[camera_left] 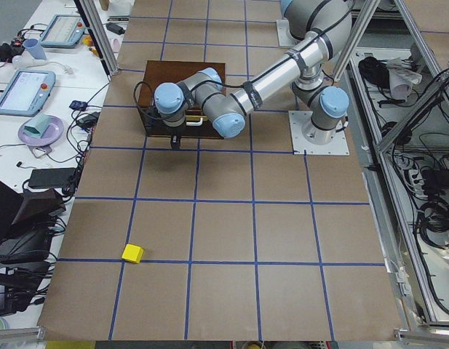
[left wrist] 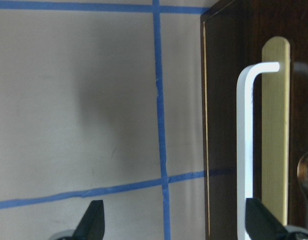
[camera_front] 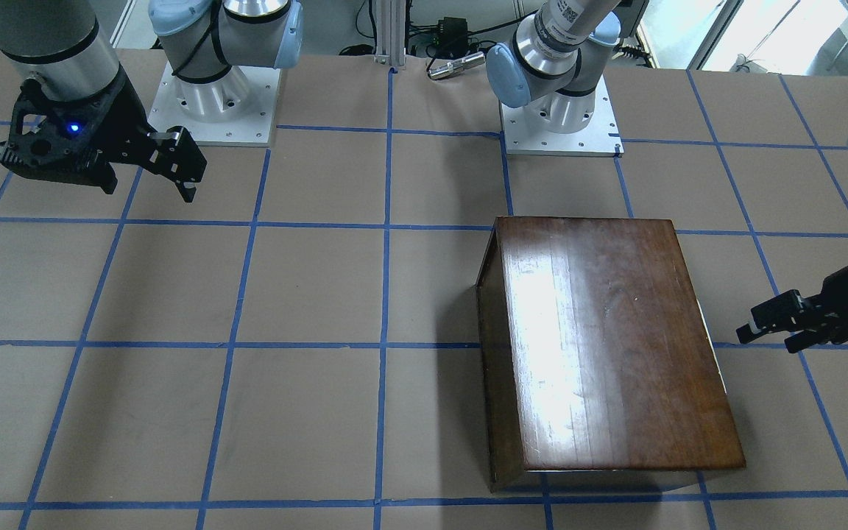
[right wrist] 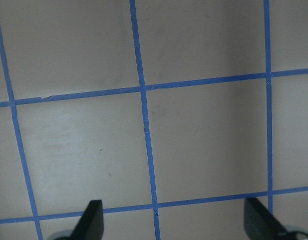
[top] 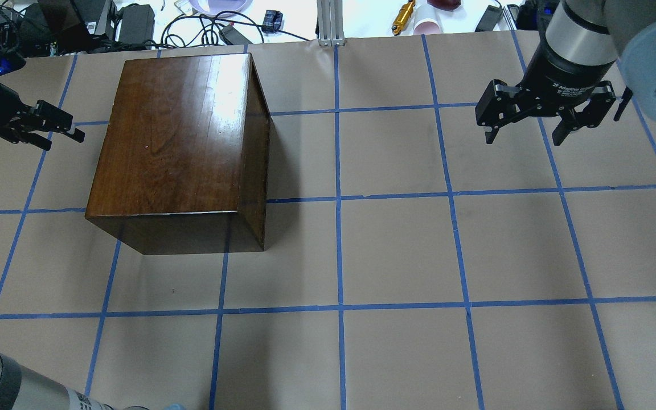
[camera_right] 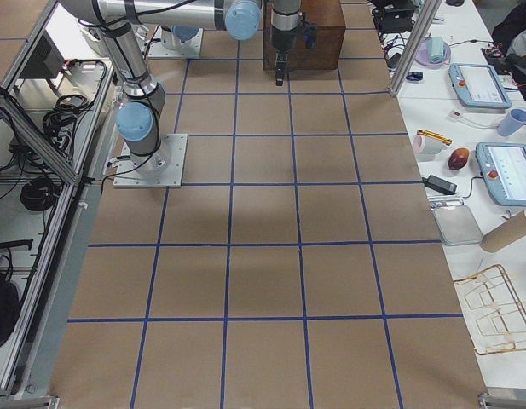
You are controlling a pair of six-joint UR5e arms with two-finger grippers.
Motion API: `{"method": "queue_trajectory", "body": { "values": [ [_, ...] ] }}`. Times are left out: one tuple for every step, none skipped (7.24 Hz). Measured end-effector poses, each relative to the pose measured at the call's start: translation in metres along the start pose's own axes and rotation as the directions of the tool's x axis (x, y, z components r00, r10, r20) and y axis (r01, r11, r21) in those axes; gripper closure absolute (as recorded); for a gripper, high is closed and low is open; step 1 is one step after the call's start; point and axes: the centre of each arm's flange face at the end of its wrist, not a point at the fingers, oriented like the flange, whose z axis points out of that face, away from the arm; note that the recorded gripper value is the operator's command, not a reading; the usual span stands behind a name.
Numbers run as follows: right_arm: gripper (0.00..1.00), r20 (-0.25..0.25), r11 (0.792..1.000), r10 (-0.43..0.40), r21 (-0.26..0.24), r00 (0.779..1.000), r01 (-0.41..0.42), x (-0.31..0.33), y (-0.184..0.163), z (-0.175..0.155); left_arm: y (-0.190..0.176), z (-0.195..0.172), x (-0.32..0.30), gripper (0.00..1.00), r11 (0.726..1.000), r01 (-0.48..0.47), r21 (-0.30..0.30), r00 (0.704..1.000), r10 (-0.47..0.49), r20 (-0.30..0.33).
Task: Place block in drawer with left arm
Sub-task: 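Close the left gripper on the white drawer handle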
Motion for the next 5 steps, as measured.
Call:
{"method": "queue_trajectory", "body": {
  "values": [
    [0.00, 0.000, 1.000, 0.000, 0.000, 1.000, 0.000, 0.000, 0.000, 0.000, -0.003, 0.008, -0.002, 0.00, 1.000, 0.005, 0.007, 1.000, -0.005, -0.024],
    [0.00, 0.000, 1.000, 0.000, 0.000, 1.000, 0.000, 0.000, 0.000, 0.000, -0.005, 0.014, -0.003, 0.00, 1.000, 0.009, 0.012, 0.999, -0.009, -0.044],
    [0.00, 0.000, 1.000, 0.000, 0.000, 1.000, 0.000, 0.000, 0.000, 0.000, -0.007, 0.018, -0.003, 0.00, 1.000, 0.014, 0.019, 0.998, -0.013, -0.065],
    [0.00, 0.000, 1.000, 0.000, 0.000, 1.000, 0.000, 0.000, 0.000, 0.000, -0.008, 0.022, -0.002, 0.00, 1.000, 0.020, 0.023, 0.996, -0.019, -0.084],
    [0.00, 0.000, 1.000, 0.000, 0.000, 1.000, 0.000, 0.000, 0.000, 0.000, -0.009, 0.026, 0.000, 0.00, 0.999, 0.028, 0.021, 0.995, -0.026, -0.097]
  ]
}}
